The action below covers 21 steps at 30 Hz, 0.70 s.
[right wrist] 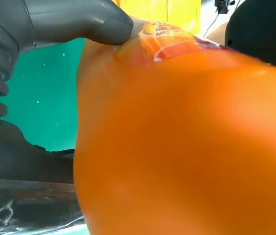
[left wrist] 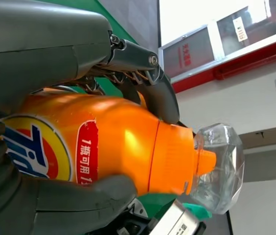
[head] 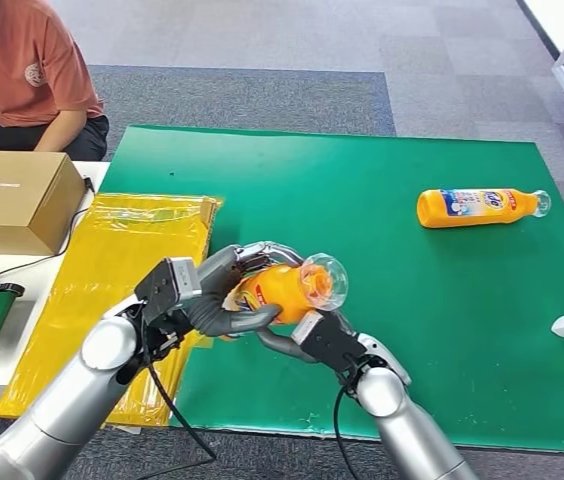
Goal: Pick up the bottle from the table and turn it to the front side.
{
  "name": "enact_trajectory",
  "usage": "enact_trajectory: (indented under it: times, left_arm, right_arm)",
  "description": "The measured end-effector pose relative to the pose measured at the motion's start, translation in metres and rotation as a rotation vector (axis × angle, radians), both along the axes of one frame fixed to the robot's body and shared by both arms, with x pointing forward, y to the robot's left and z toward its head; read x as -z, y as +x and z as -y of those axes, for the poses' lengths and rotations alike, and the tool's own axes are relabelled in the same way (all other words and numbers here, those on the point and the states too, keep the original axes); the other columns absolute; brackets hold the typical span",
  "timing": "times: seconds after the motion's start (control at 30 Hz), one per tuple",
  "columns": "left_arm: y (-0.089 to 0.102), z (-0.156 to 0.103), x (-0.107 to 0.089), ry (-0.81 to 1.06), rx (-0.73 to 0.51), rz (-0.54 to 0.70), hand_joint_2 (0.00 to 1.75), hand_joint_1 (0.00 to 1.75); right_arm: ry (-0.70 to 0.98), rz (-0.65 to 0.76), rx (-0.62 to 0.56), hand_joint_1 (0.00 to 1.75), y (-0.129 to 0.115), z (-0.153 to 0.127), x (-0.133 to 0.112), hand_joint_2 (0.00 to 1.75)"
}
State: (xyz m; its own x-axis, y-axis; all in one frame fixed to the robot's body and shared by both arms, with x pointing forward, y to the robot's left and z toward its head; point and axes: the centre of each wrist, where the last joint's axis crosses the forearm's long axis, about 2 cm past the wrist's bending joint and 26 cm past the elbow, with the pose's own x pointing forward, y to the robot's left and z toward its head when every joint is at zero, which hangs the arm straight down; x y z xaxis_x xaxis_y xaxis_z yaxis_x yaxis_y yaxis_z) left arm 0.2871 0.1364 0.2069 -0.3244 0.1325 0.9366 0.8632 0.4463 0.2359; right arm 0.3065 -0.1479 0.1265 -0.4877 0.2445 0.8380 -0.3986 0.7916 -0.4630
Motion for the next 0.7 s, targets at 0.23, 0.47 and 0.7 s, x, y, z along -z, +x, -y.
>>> enact_trajectory:
  times: [0.23, 0.47, 0.7]
  left_arm:
    - [0.004, -0.006, -0.001, 0.057, -0.019, 0.009, 1.75, 1.75]
    - [0.016, -0.021, -0.006, 0.184, -0.044, 0.039, 1.75, 0.00]
    - [0.027, -0.033, -0.010, 0.308, -0.055, 0.055, 1.75, 0.00]
  right_arm:
    - [-0.005, 0.008, 0.016, 1.75, 0.000, 0.001, 0.000, 1.75]
    - [-0.002, 0.021, 0.065, 1.75, 0.002, 0.006, -0.001, 1.75]
    - [-0.022, 0.052, 0.094, 1.75, 0.005, 0.009, -0.005, 1.75]
